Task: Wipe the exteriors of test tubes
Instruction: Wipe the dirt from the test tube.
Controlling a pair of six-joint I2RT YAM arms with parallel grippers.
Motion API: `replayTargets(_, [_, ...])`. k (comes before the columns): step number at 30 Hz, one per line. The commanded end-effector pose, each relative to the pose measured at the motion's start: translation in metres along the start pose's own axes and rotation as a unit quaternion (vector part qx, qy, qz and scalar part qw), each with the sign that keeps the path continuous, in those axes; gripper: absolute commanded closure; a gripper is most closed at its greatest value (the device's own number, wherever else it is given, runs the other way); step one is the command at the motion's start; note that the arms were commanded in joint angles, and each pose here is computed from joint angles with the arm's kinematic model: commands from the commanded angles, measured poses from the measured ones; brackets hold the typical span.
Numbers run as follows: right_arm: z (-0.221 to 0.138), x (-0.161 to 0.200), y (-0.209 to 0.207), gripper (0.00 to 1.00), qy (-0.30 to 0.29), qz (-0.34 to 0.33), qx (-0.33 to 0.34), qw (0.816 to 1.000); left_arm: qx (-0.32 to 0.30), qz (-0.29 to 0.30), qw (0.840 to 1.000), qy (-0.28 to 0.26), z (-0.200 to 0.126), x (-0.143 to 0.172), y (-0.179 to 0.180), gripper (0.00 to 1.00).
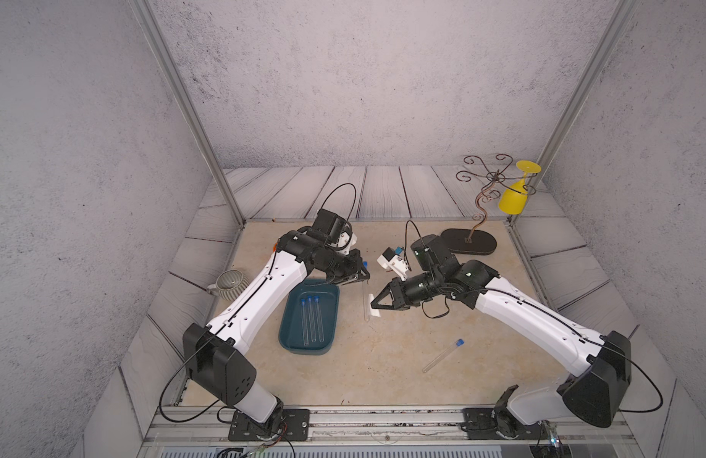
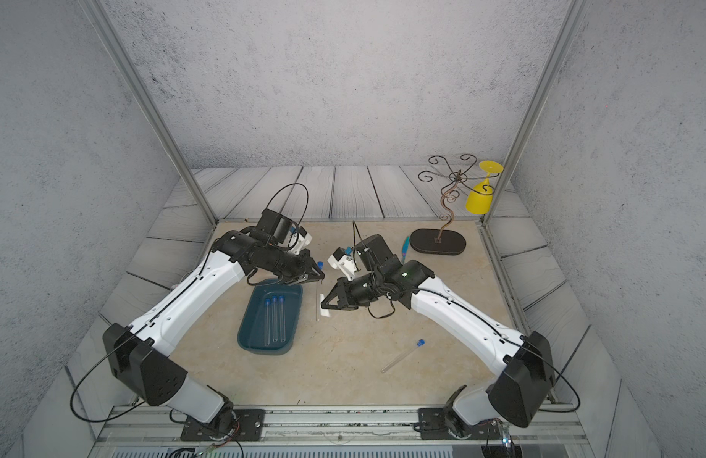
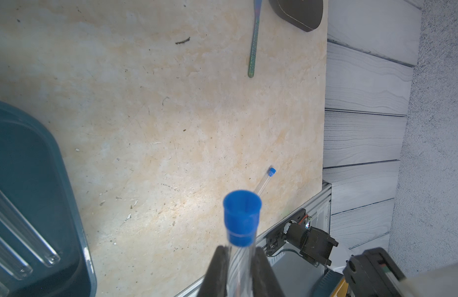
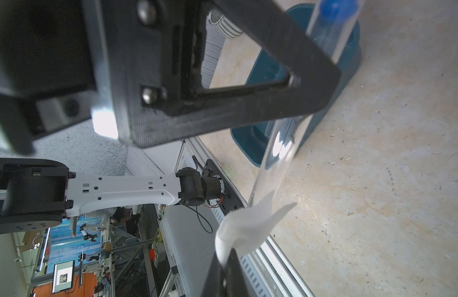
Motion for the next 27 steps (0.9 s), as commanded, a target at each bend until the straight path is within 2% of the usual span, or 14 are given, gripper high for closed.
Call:
replayTargets(1, [0.002,-0.009,0.009,0.95,-0.008,-0.010,-0.018,1.000,0.001,0.000,1.000,0.001,0.000,-0.003,0.000,0.84])
replayTargets(12, [0.024,-0.014,-0.014,0.95,-0.007,0.010,0.000,1.000,0.025,-0.010,1.000,-0.009,-0.011,-0.002,-0.011,0.84])
replayTargets(27, [0.021,-0.043,-0.017,0.95,-0.027,-0.029,0.034,0.999,0.032,-0.015,0.999,0.000,-0.015,0.008,-0.009,0.84])
Point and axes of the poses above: each gripper's point midway between its finger pads, its own z axis out along the fingers, its own y axis along the line the jaws close on, x = y × z, the point moved 6 cm from there along -z, back along the fingers, and after that the axes turned 2 degrees about -z, right-handed, at the moved point
